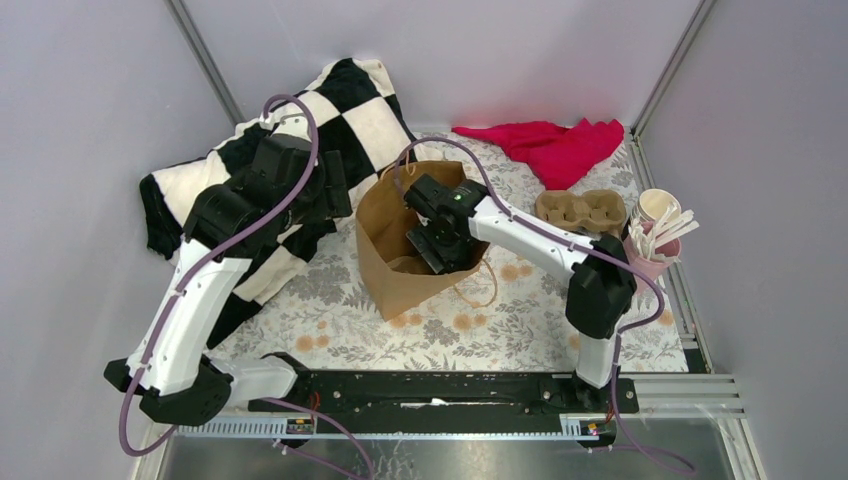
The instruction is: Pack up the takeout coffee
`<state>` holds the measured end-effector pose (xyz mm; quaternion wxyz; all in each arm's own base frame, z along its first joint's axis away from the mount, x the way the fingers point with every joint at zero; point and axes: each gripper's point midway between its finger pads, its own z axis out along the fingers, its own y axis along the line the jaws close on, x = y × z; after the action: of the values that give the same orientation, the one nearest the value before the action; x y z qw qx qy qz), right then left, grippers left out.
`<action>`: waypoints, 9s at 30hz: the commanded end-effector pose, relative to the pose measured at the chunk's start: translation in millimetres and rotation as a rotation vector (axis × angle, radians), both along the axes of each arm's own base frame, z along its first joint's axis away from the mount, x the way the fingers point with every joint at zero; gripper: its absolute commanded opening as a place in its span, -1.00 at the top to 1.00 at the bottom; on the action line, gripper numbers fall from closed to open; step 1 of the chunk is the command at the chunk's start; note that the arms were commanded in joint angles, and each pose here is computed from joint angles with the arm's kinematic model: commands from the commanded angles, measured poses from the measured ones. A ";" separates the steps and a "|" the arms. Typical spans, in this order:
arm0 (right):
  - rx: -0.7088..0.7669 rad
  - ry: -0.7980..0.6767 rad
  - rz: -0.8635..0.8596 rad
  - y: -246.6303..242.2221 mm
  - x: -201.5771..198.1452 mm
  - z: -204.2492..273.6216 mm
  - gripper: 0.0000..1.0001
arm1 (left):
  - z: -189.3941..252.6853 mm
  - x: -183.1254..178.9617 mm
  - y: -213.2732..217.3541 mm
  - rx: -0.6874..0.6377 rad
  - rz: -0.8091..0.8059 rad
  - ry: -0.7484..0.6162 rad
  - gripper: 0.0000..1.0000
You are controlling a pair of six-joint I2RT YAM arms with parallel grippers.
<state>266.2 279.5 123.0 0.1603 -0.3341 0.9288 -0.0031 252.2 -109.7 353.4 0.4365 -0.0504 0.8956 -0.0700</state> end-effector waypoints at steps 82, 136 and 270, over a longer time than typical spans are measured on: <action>0.281 -0.344 -0.803 -216.6 47.1 176.0 -0.99 | 4.2 -22.7 -4.0 -0.102 -0.070 -0.046 -0.69; 0.086 0.069 -1.217 -296.4 -51.5 4.4 -0.99 | -3.8 -25.5 1.9 -0.054 -0.091 -0.052 -0.76; 0.097 0.047 -1.184 -297.2 -63.3 -2.6 -0.92 | -7.4 -28.5 -0.7 -0.066 -0.103 -0.035 -0.75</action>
<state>205.9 -15.0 120.4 0.1186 0.2377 0.9634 -0.0370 222.1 -110.1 336.7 0.4286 -0.0143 0.8965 -0.1109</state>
